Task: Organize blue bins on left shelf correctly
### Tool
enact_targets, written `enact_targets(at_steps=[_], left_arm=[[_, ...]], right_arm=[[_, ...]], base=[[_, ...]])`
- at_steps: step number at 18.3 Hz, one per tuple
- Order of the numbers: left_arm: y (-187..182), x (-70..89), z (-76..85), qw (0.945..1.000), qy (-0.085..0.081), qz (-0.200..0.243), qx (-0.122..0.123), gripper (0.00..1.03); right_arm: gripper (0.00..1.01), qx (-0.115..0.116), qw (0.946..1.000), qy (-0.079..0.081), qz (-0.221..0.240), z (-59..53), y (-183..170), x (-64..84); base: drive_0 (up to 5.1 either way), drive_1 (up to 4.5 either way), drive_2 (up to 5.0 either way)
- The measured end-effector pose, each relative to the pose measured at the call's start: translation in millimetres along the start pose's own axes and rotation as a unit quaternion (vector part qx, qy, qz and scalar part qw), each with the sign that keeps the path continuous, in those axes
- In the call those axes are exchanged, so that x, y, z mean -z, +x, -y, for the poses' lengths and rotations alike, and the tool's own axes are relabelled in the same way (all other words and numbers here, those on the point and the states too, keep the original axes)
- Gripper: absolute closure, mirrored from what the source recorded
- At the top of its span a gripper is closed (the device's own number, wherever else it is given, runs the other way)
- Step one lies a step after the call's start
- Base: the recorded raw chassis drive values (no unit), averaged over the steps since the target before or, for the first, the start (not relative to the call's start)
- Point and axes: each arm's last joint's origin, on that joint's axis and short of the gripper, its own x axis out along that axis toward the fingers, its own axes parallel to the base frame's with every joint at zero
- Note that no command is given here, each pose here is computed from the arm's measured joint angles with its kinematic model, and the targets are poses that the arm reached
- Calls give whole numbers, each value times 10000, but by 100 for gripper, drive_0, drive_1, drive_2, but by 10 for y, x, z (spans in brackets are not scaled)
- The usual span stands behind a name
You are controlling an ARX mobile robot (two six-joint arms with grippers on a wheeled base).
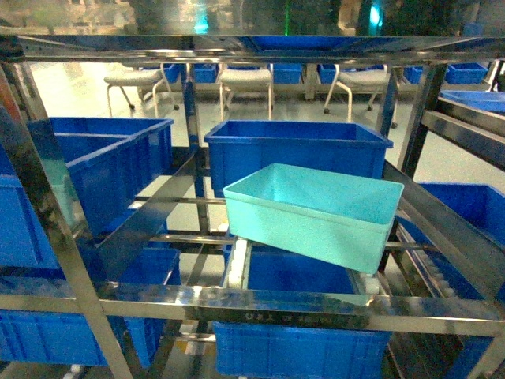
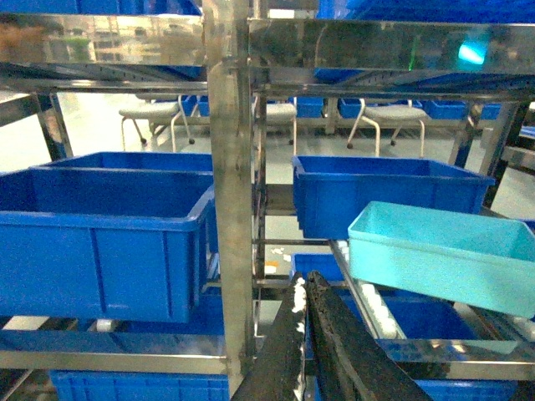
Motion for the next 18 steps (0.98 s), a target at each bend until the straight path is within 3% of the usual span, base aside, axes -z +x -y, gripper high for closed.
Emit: enact_targets(at_steps=[1,2,6,7,11,14,18], left_arm=[[0,-8,0,10000,0,44,1,101],[0,-4,0,10000,0,21,2,101],[0,-6,0,10000,0,29,4,101],[0,-5,0,10000,0,27,4,97],[0,-5,0,10000,0,27,4,43],[0,-5,0,10000,0,27,4,4],[0,-5,0,10000,6,27,4,5]], right_arm=[[99,-2,9997,0,-252,-1,-70,58],[99,-3,10000,0,88,0,-105,-3],[99,2,10000,2,-25,0,-103,25],[94,2,10000,0,-25,0,-103,25],[37,2,10000,0,-25,0,-103,25],[1,2,10000,2,-27,0,-103,25],[3,2,10000,2,-27,0,-103,25]], base=[[0,0,0],[0,0,0],[0,0,0],[0,0,0],[0,0,0],[0,0,0],[0,0,0]])
